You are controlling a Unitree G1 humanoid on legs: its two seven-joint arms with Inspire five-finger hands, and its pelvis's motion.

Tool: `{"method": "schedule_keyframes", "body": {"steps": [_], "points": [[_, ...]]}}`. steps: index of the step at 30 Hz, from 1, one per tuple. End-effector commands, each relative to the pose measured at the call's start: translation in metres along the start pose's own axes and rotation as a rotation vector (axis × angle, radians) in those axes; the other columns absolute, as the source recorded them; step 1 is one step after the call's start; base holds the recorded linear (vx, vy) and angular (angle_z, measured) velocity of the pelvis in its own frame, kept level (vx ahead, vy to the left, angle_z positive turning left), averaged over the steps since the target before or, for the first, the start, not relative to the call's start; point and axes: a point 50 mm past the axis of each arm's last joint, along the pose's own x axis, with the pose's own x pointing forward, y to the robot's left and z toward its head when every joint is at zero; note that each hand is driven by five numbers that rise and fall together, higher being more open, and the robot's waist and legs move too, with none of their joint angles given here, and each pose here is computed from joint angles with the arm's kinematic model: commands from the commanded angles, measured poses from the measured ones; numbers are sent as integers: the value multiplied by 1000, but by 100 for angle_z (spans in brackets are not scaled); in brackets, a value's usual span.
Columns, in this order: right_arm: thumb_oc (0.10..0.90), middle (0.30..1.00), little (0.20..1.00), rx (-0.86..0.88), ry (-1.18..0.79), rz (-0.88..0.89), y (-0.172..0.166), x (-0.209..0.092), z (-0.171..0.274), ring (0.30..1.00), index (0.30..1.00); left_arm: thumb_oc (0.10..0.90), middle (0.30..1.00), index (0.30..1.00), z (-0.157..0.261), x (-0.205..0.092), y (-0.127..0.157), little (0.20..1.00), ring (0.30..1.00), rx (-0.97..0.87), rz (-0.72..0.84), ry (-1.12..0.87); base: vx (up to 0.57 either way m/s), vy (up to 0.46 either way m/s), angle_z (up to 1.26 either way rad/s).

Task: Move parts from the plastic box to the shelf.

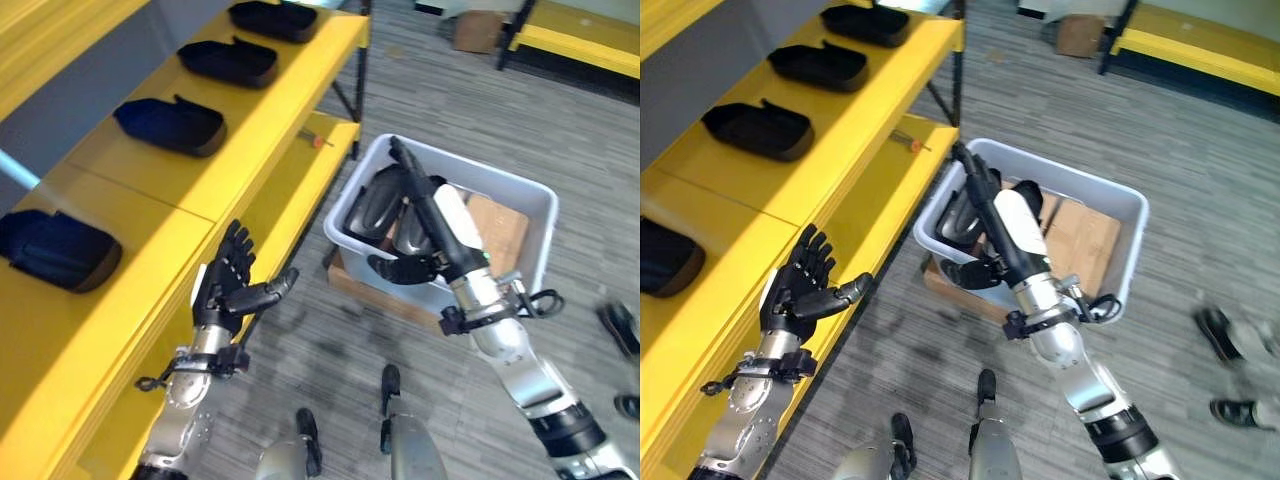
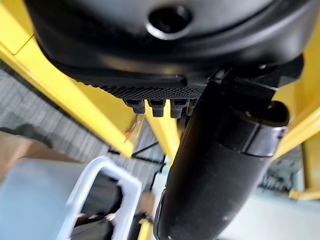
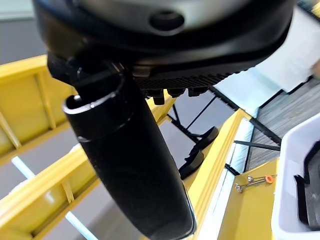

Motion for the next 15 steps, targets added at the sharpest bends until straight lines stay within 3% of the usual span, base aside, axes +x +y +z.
{"method": "schedule_keyframes", "body": {"steps": [1, 3, 15], "points": [[900, 1000, 1000, -47, -259, -148, -32, 31, 45, 1000, 1000, 900, 1000, 1000, 53, 1, -7, 1000, 1000, 30, -82, -268, 271, -323, -145], [900, 1000, 1000, -67, -216, -151, -36, 21, 37, 1000, 1000, 900, 1000, 1000, 52, 3, -9, 1000, 1000, 28, -88, -264, 206, -269, -74], [900, 1000, 1000, -96, -115, -218, -55, -5, 16, 1000, 1000, 900, 1000, 1000, 56, 11, -21, 1000, 1000, -50, -84, -300, 151, -192, 19]]}}
